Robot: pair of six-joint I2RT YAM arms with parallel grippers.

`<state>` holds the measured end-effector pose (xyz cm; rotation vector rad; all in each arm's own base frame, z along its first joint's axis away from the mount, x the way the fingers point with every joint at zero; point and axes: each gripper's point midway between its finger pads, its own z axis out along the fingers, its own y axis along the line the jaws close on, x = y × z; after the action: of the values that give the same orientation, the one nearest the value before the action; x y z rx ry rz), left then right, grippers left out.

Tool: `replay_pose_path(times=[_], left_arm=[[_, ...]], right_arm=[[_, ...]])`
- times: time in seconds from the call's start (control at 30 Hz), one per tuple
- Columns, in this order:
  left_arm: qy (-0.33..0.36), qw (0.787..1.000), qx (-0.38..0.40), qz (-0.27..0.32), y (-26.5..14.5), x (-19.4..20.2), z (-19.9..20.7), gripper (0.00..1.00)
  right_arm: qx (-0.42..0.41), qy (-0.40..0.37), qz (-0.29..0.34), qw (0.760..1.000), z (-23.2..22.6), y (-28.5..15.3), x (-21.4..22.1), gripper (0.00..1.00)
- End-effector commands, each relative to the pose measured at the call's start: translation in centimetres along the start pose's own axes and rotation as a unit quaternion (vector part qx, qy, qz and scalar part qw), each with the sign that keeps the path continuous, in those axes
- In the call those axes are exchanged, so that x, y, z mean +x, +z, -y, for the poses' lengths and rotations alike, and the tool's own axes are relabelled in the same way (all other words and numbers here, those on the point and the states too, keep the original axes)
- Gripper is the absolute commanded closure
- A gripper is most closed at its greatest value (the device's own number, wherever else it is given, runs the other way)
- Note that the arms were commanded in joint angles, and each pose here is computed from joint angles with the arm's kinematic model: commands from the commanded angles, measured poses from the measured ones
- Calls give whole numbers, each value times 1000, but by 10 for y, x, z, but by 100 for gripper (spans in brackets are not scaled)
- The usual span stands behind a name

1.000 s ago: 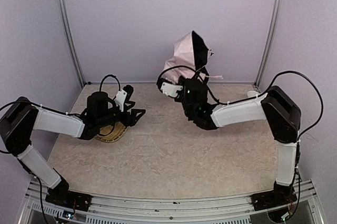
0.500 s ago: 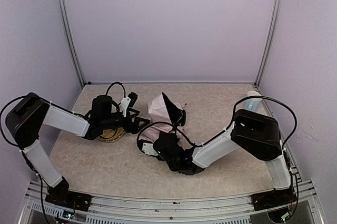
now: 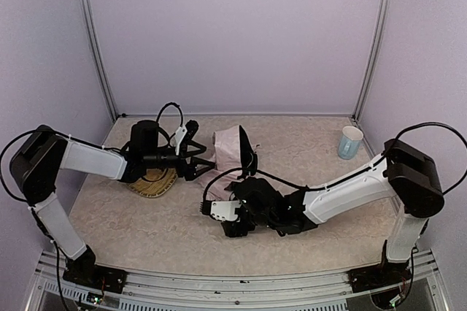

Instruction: Put away the umbrella

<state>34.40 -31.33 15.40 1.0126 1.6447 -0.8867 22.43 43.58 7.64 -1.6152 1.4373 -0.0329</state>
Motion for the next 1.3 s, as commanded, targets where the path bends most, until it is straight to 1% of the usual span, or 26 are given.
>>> replay_pose_path(times=[0.0,0.07,0.13,0.2,0.27,0.37,0.4,0.43,0.47,0.5,0.53,0.57,0.6,0.63,0.7,0.8,0.87,0.93,1.0,1.07,1.13,1.2,1.27], left_arm=[[65,995,56,56,-6,-53,20,13],[78,994,42,70,-4,-68,13,11],[94,993,26,68,5,-74,1,8],[109,993,16,50,18,-77,-12,8],[115,993,22,25,34,-75,-21,7],[126,991,50,-2,54,-67,-19,7],[132,989,67,-15,59,-61,-13,10],[135,987,79,-28,63,-55,-7,14],[142,985,87,-40,66,-49,0,24],[147,983,91,-52,67,-44,6,37],[152,982,94,-63,68,-38,12,50],[158,980,96,-73,67,-33,19,66],[162,979,98,-81,66,-29,27,84],[166,978,96,-86,63,-28,34,99],[171,975,109,-96,51,-21,62,100],[213,964,126,-98,24,-11,117,100],[226,956,143,-123,10,17,149,100],[211,953,152,-157,2,47,169,100],[180,951,162,-192,-5,75,183,100],[165,947,166,-222,-8,100,189,100],[156,942,165,-248,-10,124,188,100],[151,938,161,-266,-6,138,183,100],[148,936,156,-277,1,148,178,100]], right_arm=[[-88,49,42,994,-12,-21,-15,1],[-101,79,58,990,-4,-31,-21,1],[-115,117,86,983,9,-46,-26,1],[-135,166,115,970,26,-61,-28,1],[-141,218,129,957,48,-70,-19,1],[-144,278,126,941,73,-74,4,2],[-144,294,122,937,80,-75,11,3],[-141,312,117,932,87,-74,19,3],[-136,328,112,928,94,-74,27,3],[-129,342,104,925,99,-73,36,4],[-121,353,96,923,105,-72,44,4],[-111,363,90,921,111,-71,51,4],[-102,372,87,918,117,-71,58,4],[-93,382,85,915,124,-72,63,4],[-81,389,79,914,131,-71,69,5],[-75,391,72,914,137,-68,70,5],[-72,400,74,911,143,-66,69,5],[-71,411,78,905,152,-62,66,5],[-75,418,79,902,158,-55,61,6],[-83,429,76,896,162,-44,58,8],[-100,441,77,888,163,-29,53,14],[-115,447,76,884,161,-18,48,18],[-127,436,89,886,158,-16,36,18]])
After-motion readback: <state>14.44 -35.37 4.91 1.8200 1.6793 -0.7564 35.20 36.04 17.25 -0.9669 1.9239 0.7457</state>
